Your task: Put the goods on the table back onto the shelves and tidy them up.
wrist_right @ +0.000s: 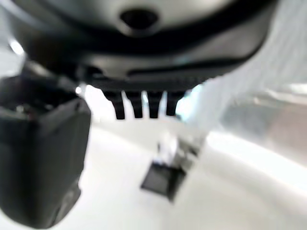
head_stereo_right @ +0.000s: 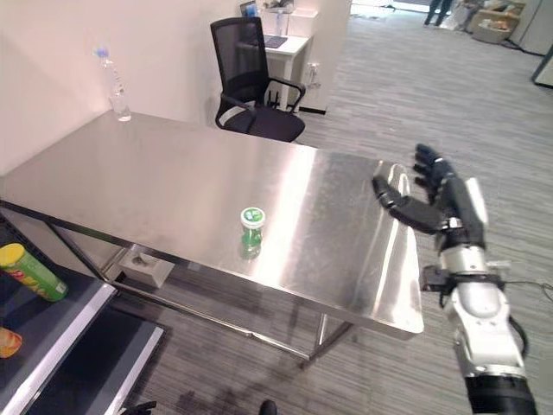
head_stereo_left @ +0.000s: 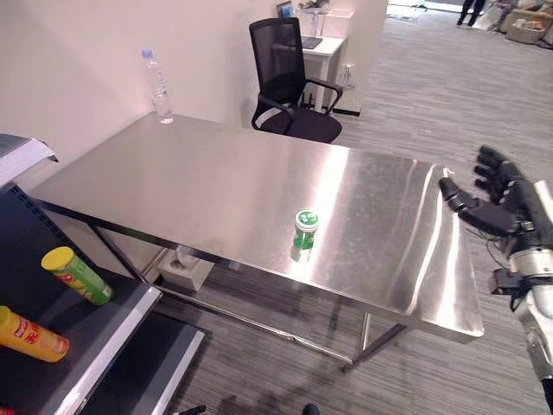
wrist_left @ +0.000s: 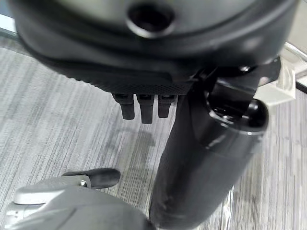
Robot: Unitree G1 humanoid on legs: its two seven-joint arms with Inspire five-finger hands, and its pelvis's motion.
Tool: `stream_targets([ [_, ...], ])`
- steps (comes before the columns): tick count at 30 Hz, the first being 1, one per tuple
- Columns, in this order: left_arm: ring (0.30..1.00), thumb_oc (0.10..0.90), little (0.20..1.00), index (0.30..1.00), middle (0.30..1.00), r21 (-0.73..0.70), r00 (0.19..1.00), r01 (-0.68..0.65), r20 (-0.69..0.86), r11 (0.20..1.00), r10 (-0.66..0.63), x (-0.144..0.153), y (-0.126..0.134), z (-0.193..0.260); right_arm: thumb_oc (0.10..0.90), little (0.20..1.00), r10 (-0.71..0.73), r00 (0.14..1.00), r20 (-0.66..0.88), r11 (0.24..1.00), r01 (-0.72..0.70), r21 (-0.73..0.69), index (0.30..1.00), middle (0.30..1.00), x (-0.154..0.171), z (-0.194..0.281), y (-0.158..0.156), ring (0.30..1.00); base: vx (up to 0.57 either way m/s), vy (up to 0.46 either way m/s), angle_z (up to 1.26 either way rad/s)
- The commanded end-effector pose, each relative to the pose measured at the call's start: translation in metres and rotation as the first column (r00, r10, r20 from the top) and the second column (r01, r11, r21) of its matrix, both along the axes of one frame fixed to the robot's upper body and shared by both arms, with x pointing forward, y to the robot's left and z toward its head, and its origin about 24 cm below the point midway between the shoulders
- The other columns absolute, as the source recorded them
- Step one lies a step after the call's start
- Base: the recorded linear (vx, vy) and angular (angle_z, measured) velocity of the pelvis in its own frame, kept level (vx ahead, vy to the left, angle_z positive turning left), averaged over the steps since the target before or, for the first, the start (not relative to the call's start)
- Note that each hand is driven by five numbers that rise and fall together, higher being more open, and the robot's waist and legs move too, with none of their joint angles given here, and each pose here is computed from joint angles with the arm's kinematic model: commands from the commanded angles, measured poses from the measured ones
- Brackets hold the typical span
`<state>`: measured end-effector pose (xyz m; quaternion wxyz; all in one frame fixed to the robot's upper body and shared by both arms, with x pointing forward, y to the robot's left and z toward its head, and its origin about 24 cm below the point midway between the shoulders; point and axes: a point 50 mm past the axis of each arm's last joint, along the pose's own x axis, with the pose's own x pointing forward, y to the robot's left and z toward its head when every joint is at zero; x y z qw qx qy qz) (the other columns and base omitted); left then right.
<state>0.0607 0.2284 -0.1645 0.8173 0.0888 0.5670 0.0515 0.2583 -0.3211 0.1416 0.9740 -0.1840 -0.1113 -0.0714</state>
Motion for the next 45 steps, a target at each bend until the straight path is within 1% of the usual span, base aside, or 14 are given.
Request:
stream_targets([
  [1, 0.900, 0.800, 0.900, 0.900, 0.900, 0.060, 1.000, 0.023, -0.019, 0.998, -0.022, -0.002, 0.017, 0.002, 0.800, 0.900, 0.063, 0.978, 0.199, 0.995, -0.046, -0.090, 0.900, 0.900, 0.004, 0.049, 0.009, 0.900, 0.00, 0.000, 0.00],
  [5, 0.900, 0.800, 0.900, 0.900, 0.900, 0.063, 1.000, 0.006, -0.029, 0.998, -0.004, -0.006, 0.017, 0.002, 0.800, 0.900, 0.101, 0.980, 0.173, 0.991, -0.084, -0.105, 0.900, 0.900, 0.004, 0.042, 0.019, 0.900, 0.00, 0.000, 0.00],
  [13, 0.900, 0.800, 0.900, 0.900, 0.900, 0.078, 1.000, -0.012, -0.024, 0.997, 0.014, -0.001, 0.019, 0.003, 0.800, 0.900, 0.191, 0.974, 0.125, 0.980, -0.181, -0.084, 0.900, 0.900, 0.010, 0.027, 0.042, 0.900, -0.03, -0.019, -0.03],
  [17, 0.900, 0.800, 0.900, 0.900, 0.900, 0.083, 0.999, 0.005, -0.033, 0.997, -0.002, 0.001, 0.019, 0.003, 0.800, 0.900, 0.238, 0.959, 0.155, 0.970, -0.228, -0.081, 0.900, 0.900, 0.012, 0.032, 0.053, 0.900, -0.03, -0.027, -0.20],
  [24, 0.900, 0.800, 0.900, 0.900, 0.900, 0.090, 0.998, 0.063, 0.001, 0.994, -0.064, 0.016, 0.016, 0.005, 0.800, 0.900, 0.236, 0.954, 0.185, 0.971, -0.223, -0.085, 0.900, 0.900, 0.007, 0.038, 0.052, 0.900, 0.00, -0.003, -0.13],
  [29, 0.900, 0.800, 0.900, 0.900, 0.900, 0.083, 0.992, 0.060, 0.104, 0.995, -0.068, 0.039, 0.013, 0.012, 0.800, 0.900, 0.179, 0.967, 0.182, 0.982, -0.163, -0.101, 0.900, 0.900, 0.000, 0.035, 0.042, 0.900, 0.00, -0.001, -0.03],
  [33, 0.900, 0.800, 0.900, 0.900, 0.900, 0.064, 0.987, 0.066, 0.144, 0.996, -0.075, 0.046, 0.007, 0.014, 0.800, 0.900, 0.038, 0.973, 0.228, 0.997, -0.020, -0.081, 0.900, 0.900, -0.011, 0.035, 0.025, 0.900, 0.01, 0.002, 0.02],
  [34, 0.900, 0.800, 0.900, 0.900, 0.900, 0.061, 0.985, 0.062, 0.158, 0.996, -0.071, 0.048, 0.005, 0.015, 0.800, 0.900, -0.044, 0.962, 0.270, 0.997, 0.059, -0.050, 0.900, 0.900, -0.017, 0.036, 0.015, 0.900, 0.01, 0.007, 0.05],
  [35, 0.900, 0.800, 0.900, 0.900, 0.900, 0.061, 0.985, 0.064, 0.158, 0.996, -0.073, 0.049, 0.005, 0.015, 0.800, 0.900, -0.045, 0.962, 0.270, 0.997, 0.061, -0.050, 0.900, 0.900, -0.017, 0.036, 0.015, 0.900, -0.01, 0.015, 0.05],
  [37, 0.900, 0.800, 0.900, 0.900, 0.900, 0.063, 0.985, 0.055, 0.160, 0.997, -0.064, 0.049, 0.005, 0.015, 0.800, 0.900, -0.147, 0.942, 0.303, 0.989, 0.150, 0.012, 0.900, 0.900, -0.023, 0.034, 0.002, 0.900, -0.01, 0.022, 0.11],
  [38, 0.900, 0.800, 0.900, 0.900, 0.900, 0.066, 0.987, 0.043, 0.153, 0.997, -0.053, 0.047, 0.006, 0.014, 0.800, 0.900, -0.219, 0.927, 0.306, 0.975, 0.215, 0.049, 0.900, 0.900, -0.029, 0.030, -0.009, 0.900, -0.01, 0.022, 0.10],
  [41, 0.900, 0.800, 0.900, 0.900, 0.900, 0.074, 0.991, 0.013, 0.129, 0.997, -0.023, 0.037, 0.011, 0.012, 0.800, 0.900, -0.269, 0.916, 0.298, 0.963, 0.258, 0.077, 0.900, 0.900, -0.036, 0.025, -0.016, 0.900, 0.01, 0.009, 0.19],
  [43, 0.900, 0.800, 0.900, 0.900, 0.900, 0.080, 0.995, -0.007, 0.103, 0.997, -0.001, 0.029, 0.015, 0.011, 0.800, 0.900, -0.271, 0.918, 0.289, 0.963, 0.262, 0.071, 0.900, 0.900, -0.036, 0.023, -0.016, 0.900, 0.01, -0.003, 0.06],
  [45, 0.900, 0.800, 0.900, 0.900, 0.900, 0.082, 0.998, -0.037, 0.055, 0.996, 0.032, 0.013, 0.017, 0.007, 0.800, 0.900, -0.240, 0.930, 0.279, 0.969, 0.245, 0.021, 0.900, 0.900, -0.035, 0.024, -0.010, 0.900, 0.05, -0.016, 0.07],
])
